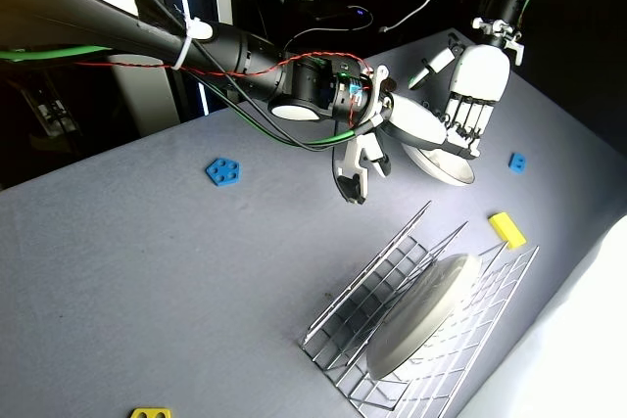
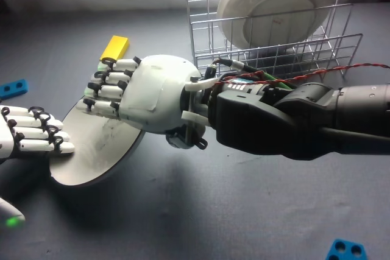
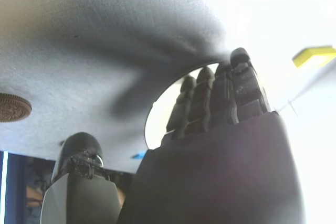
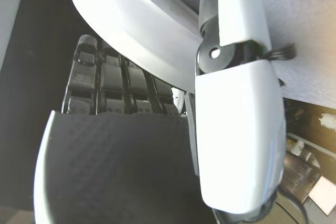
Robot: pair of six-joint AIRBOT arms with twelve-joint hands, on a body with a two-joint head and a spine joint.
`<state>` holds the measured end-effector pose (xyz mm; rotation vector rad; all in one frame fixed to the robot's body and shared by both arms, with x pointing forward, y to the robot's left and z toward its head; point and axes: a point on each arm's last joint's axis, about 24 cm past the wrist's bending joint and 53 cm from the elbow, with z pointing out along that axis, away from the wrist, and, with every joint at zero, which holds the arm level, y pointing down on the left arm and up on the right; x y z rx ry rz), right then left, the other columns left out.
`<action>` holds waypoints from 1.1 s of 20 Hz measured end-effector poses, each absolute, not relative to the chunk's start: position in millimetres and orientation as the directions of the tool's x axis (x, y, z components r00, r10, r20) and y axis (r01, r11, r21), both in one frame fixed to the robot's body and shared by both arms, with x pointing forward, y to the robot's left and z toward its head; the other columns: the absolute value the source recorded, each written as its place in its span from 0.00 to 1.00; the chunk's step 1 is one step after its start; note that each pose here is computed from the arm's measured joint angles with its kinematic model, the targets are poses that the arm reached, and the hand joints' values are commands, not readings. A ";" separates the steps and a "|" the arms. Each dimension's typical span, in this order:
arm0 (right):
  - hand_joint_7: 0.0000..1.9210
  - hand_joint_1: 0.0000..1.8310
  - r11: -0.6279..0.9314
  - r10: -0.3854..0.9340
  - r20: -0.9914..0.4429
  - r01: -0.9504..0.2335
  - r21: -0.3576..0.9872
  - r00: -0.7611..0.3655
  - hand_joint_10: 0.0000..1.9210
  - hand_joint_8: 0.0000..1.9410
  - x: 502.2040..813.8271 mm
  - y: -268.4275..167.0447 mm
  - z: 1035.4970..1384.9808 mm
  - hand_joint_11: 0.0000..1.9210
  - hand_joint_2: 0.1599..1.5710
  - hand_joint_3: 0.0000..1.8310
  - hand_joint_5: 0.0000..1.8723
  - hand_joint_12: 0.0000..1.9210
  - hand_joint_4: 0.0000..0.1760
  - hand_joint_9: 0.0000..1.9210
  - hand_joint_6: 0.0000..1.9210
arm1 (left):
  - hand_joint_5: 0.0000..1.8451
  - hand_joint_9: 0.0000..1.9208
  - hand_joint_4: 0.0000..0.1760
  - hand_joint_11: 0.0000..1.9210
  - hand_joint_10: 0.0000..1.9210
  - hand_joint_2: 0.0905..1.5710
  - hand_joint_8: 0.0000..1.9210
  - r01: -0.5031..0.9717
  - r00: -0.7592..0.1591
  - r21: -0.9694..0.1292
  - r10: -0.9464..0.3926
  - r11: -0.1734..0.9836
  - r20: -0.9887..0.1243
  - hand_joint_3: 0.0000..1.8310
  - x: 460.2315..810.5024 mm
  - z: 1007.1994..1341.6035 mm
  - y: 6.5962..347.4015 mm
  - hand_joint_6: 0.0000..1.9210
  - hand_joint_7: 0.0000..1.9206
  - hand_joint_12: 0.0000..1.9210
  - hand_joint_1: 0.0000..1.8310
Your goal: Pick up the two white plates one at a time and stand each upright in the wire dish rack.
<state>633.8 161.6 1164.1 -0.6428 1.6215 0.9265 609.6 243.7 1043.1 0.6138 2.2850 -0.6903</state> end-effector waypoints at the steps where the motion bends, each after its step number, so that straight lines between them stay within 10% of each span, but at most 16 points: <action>1: 0.00 0.73 0.549 0.066 -0.966 -0.800 0.244 -0.250 0.00 0.00 636.2 162.3 1164.0 0.00 0.57 0.00 0.00 0.00 0.00 0.00 0.00 | 0.02 0.00 0.00 0.00 0.00 0.63 0.00 0.586 -0.669 -0.306 0.235 0.750 -0.705 0.00 609.6 1043.1 243.7 0.00 0.00 0.00 0.00; 10: 0.00 0.68 0.528 0.102 -0.956 -0.799 0.288 -0.276 0.00 0.00 630.6 182.6 1163.7 0.02 0.59 0.01 0.03 0.01 0.00 0.00 0.01 | 0.01 0.00 0.00 0.00 0.00 0.64 0.00 0.587 -0.669 -0.307 0.235 0.749 -0.706 0.00 610.9 1042.5 243.1 0.00 0.00 0.00 0.00; 12: 0.23 0.61 0.537 0.106 -0.955 -0.792 0.289 -0.276 0.03 0.02 635.5 180.1 1162.3 0.00 0.65 0.00 0.27 0.45 0.00 0.17 0.03 | 0.01 0.00 0.00 0.00 0.00 0.64 0.00 0.588 -0.669 -0.310 0.234 0.747 -0.705 0.00 610.7 1041.7 241.5 0.00 0.00 0.00 0.00; 13: 0.23 0.61 0.539 0.109 -0.954 -0.790 0.293 -0.279 0.03 0.02 636.6 179.4 1162.3 0.00 0.65 0.00 0.27 0.45 0.00 0.17 0.03 | 0.01 0.00 0.00 0.00 0.00 0.64 0.00 0.587 -0.670 -0.313 0.231 0.747 -0.705 0.00 610.9 1041.7 240.9 0.00 0.00 0.00 0.00; 14: 0.56 0.67 0.542 0.114 -0.954 -0.787 0.294 -0.278 0.14 0.30 638.6 178.3 1163.0 0.30 0.63 0.01 0.57 0.63 0.05 0.51 0.31 | 0.01 0.00 0.00 0.00 0.00 0.64 0.00 0.587 -0.670 -0.313 0.231 0.747 -0.705 0.00 610.8 1041.5 240.5 0.00 0.00 0.00 0.00; 15: 0.60 0.74 0.544 0.121 -0.955 -0.786 0.293 -0.273 0.43 0.32 639.6 177.8 1164.7 0.41 0.63 0.00 0.58 0.60 0.00 0.53 0.38 | 0.01 0.00 0.00 0.00 0.00 0.64 0.00 0.587 -0.670 -0.314 0.231 0.746 -0.705 0.00 610.8 1041.6 240.4 0.00 0.00 0.00 0.00; 22: 0.58 0.76 0.547 0.145 -0.962 -0.792 0.272 -0.230 0.53 0.42 642.2 176.5 1176.3 0.44 0.65 0.00 0.53 0.61 0.00 0.50 0.49 | 0.02 0.00 0.00 0.00 0.00 0.64 0.00 0.583 -0.671 -0.318 0.223 0.747 -0.707 0.00 611.5 1042.7 239.4 0.01 0.00 0.00 0.00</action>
